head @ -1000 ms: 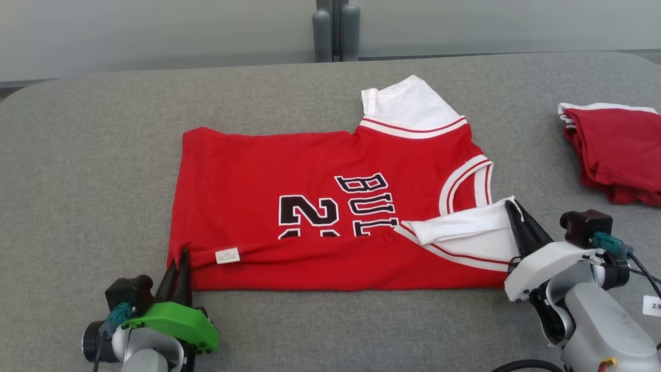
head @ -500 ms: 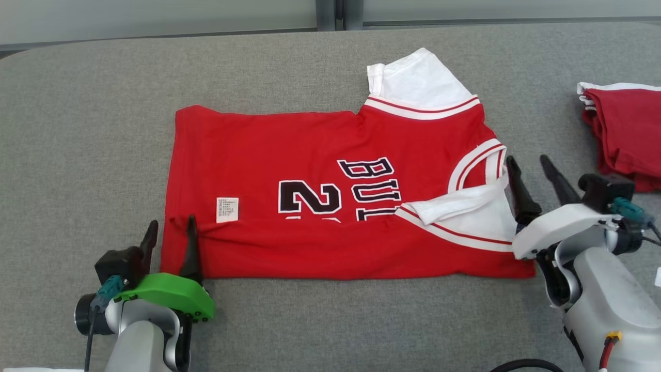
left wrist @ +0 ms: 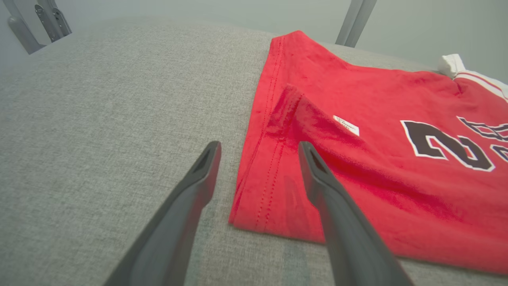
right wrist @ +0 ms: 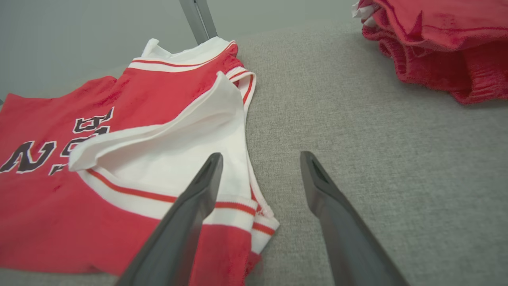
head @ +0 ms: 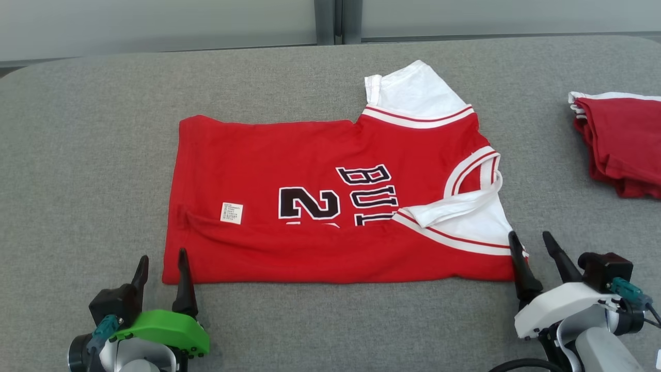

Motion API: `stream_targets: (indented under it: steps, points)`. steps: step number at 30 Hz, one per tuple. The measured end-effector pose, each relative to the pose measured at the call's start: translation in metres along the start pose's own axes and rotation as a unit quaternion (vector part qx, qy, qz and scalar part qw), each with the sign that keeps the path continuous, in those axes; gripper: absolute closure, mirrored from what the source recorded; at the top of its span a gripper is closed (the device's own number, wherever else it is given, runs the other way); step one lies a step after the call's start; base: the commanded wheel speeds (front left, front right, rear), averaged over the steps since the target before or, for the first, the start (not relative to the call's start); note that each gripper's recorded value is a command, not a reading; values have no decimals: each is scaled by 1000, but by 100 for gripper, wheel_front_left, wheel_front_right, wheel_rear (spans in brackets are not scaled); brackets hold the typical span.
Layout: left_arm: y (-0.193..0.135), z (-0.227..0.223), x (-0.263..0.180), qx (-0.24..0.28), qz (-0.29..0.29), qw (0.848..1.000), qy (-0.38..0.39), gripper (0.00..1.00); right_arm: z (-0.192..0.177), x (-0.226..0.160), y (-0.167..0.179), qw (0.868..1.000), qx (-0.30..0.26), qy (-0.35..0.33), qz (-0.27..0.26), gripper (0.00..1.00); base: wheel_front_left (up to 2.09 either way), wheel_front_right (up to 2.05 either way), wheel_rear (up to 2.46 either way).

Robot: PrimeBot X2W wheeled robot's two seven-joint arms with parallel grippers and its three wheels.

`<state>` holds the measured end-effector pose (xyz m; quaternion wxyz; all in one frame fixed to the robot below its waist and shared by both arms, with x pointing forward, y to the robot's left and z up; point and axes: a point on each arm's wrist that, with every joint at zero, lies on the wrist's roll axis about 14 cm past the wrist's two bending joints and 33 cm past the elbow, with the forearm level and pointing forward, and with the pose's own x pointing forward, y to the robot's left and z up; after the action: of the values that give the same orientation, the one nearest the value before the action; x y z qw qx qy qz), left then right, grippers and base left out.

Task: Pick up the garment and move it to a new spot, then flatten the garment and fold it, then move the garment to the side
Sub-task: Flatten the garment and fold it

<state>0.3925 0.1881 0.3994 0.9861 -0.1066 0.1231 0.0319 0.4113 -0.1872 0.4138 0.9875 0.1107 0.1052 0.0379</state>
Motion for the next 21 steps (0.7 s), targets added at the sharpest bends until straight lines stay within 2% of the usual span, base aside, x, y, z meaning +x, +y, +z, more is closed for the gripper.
stream_targets:
  steps: [7,16,17,18,21]
  points:
    - [1,-7,-6,-1,3,1000,9,0,-24,-16,7,999,13,32,5,0,0,0,0]
    - [6,-9,-8,0,9,1000,13,0,-44,-7,7,998,15,65,-3,2,0,0,0]
    - [7,-10,-9,0,11,1000,14,0,-47,-6,11,997,15,70,1,56,0,0,0]
    - [9,-10,-10,0,13,1000,14,0,-48,-4,14,997,14,71,6,98,0,0,0]
    - [12,-10,-10,-3,19,1000,14,0,-50,-1,20,997,13,77,16,100,0,0,0]
